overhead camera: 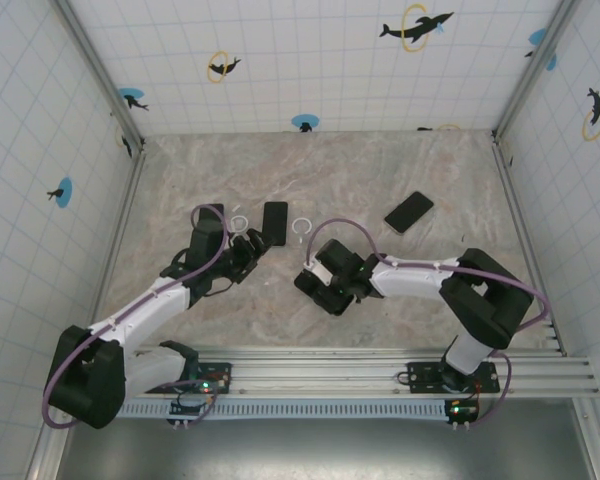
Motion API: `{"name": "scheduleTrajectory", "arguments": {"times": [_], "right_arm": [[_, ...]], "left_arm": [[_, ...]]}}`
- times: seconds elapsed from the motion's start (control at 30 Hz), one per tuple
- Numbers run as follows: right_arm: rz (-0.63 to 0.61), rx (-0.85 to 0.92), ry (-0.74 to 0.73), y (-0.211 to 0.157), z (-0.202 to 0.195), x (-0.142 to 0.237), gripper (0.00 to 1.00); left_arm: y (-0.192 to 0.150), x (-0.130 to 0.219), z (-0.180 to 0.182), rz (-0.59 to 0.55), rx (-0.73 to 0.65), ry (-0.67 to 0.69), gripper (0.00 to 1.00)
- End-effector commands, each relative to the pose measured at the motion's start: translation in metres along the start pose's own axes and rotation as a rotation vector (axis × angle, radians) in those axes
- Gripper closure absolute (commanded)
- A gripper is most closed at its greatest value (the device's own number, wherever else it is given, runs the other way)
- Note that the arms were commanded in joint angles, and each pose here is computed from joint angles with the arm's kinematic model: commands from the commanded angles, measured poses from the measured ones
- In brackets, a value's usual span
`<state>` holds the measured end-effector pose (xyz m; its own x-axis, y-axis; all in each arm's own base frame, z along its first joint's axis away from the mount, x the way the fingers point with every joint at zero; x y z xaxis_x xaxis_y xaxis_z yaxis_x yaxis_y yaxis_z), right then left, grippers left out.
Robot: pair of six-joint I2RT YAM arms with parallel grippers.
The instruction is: Take the phone out of the phone case
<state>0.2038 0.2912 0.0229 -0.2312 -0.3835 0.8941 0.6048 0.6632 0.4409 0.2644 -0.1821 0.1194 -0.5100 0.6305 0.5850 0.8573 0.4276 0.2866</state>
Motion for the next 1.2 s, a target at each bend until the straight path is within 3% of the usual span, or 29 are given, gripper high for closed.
{"name": "scheduleTrajectory", "arguments": {"times": [0.0, 0.13, 0.3, 0.53, 0.67, 0.83, 1.17], "right_arm": [[0.194, -0.015, -0.022, -0.052, -0.004, -0.012, 0.26], [0.178, -0.027, -0.035, -0.047, -0.008, -0.009, 0.38], [0.105, -0.092, -0.015, -0.025, -0.009, -0.001, 0.44], [-0.123, -0.349, 0.137, 0.019, -0.016, 0.024, 0.48], [-0.255, -0.482, 0.226, 0.044, -0.017, 0.039, 0.49], [-0.397, -0.585, 0.293, 0.076, -0.024, 0.061, 0.50], [-0.470, -0.631, 0.357, 0.100, -0.026, 0.080, 0.51]], "left_arm": [[-0.008, 0.000, 0.006, 0.019, 0.009, 0.012, 0.04], [-0.008, -0.001, 0.007, 0.026, 0.011, 0.012, 0.04], [-0.007, -0.004, 0.004, 0.035, 0.007, 0.007, 0.04], [0.004, -0.007, -0.009, 0.028, -0.013, -0.009, 0.07], [-0.007, -0.017, -0.028, 0.073, -0.052, -0.042, 0.09], [-0.012, -0.029, -0.048, 0.110, -0.081, -0.065, 0.15], [-0.018, -0.052, -0.073, 0.171, -0.154, -0.108, 0.34]]}}
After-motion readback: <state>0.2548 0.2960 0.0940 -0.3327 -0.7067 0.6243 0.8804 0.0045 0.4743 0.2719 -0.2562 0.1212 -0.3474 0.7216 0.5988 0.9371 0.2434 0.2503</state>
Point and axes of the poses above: each hand's point on the last joint's axis, 136 mm out from that joint toward the fingers, its own x axis back along the fingers, its own z axis along the line the jaws close on, y = z × x, the point moved 1 cm from there along x, back along the fingers, and after that the axes turned 9 degrees about -x, right-handed, at the moved point
